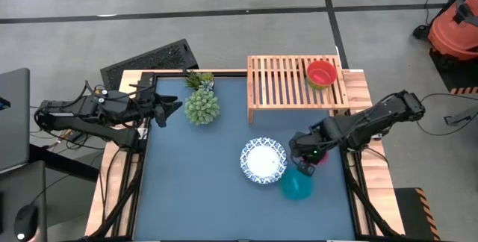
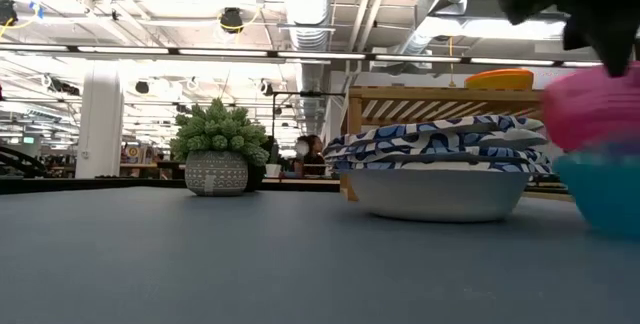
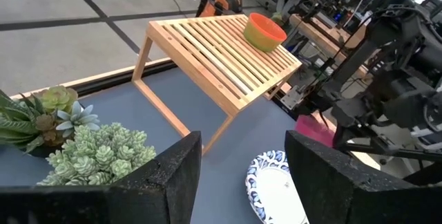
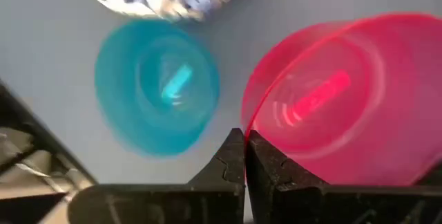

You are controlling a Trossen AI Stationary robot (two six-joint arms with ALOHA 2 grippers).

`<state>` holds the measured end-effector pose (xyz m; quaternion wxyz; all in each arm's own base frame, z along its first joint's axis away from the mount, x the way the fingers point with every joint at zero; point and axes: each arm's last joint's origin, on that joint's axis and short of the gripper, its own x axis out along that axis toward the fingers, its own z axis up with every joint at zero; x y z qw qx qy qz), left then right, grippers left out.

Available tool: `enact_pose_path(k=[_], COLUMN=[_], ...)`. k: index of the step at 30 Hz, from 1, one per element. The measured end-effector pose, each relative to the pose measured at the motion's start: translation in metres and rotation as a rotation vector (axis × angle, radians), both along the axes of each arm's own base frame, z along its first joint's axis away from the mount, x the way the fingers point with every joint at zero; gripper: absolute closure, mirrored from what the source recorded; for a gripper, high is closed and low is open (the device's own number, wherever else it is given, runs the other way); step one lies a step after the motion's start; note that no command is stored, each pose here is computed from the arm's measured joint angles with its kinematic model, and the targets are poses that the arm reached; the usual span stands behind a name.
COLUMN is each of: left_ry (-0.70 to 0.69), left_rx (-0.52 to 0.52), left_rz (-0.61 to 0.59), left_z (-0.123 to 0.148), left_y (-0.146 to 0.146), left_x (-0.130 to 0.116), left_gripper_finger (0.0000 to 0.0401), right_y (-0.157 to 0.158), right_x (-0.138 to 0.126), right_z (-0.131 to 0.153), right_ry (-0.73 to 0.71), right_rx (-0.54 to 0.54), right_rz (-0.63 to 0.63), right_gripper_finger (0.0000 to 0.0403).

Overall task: Place and stack bowls onto a shelf
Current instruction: Stack the violet bowl on top of the red bowl on the shelf

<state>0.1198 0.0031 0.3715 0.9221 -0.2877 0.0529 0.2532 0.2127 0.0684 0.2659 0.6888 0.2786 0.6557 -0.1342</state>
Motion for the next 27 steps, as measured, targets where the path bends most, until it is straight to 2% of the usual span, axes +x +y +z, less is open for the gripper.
enact_pose_path(k=[5, 8, 11, 13, 18, 20, 24, 27], left_ry=[0.001, 0.001, 0.005, 0.005, 0.005, 0.005, 0.005, 0.006], left_rx=[0.000, 0.000, 0.001, 0.001, 0.001, 0.001, 0.003, 0.003], left_rz=[0.000, 0.000, 0.000, 0.000, 0.001, 0.001, 0.007, 0.007], left_z=[0.000, 0.000, 0.000, 0.000, 0.000, 0.000, 0.000, 0.000], left_y=[0.000, 0.000, 0.000, 0.000, 0.000, 0.000, 0.000, 0.000], left_x=[0.000, 0.000, 0.000, 0.000, 0.000, 0.000, 0.000, 0.000], left_gripper_finger=[0.0205, 0.0205, 0.0205, 0.0205, 0.0205, 0.0205, 0.0205, 0.0205], right_y=[0.001, 0.001, -0.007, -0.017, -0.053, -0.068, -0.100, -0.127], right_x=[0.001, 0.000, -0.005, -0.012, -0.040, -0.046, -0.051, -0.050], right_z=[0.015, 0.043, 0.076, 0.100, 0.151, 0.166, 0.183, 0.184], right_ry=[-0.051, -0.158, -0.260, -0.322, -0.373, -0.375, -0.367, -0.266], right_rx=[0.046, 0.067, 0.030, -0.062, -0.440, -0.556, -0.692, -0.751], right_rz=[0.070, 0.133, 0.142, 0.110, -0.087, -0.155, -0.203, -0.213], right_gripper_finger=[0.0383, 0.0383, 0.0383, 0.0383, 0.0383, 0.0383, 0.0383, 0.0383])
